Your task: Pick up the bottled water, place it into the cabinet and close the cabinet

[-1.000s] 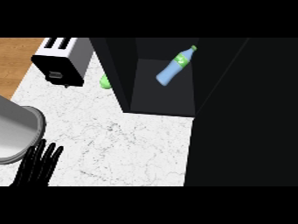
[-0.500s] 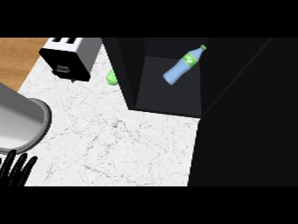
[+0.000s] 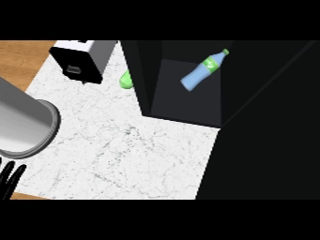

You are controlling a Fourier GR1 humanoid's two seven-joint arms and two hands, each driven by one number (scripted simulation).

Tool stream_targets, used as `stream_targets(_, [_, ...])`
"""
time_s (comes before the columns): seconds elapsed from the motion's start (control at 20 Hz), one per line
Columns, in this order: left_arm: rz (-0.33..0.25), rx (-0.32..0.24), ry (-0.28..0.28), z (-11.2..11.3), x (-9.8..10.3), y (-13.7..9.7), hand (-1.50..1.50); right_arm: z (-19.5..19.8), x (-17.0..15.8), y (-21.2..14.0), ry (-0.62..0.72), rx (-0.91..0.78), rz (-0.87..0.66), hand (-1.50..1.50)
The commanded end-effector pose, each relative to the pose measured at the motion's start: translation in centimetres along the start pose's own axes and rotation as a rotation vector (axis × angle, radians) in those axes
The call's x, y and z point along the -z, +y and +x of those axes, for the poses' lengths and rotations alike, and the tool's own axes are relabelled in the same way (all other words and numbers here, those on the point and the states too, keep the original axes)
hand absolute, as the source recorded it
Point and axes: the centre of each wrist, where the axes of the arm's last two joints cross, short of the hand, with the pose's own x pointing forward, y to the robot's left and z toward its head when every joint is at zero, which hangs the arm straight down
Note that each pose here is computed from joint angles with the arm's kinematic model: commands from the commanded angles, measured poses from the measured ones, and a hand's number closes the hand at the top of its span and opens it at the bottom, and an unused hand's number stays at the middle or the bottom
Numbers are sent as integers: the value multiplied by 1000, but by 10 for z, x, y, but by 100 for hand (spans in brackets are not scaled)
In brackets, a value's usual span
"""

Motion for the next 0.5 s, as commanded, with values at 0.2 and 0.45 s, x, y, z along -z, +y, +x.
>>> stream_targets(0.2, [-31, -1, 8, 10, 1, 8, -150, -15, 25, 9, 86, 84, 37, 150])
stream_targets(0.45, [-32, 11, 4, 16, 7, 14, -150, -21, 28, 4, 95, 115, -17, 150])
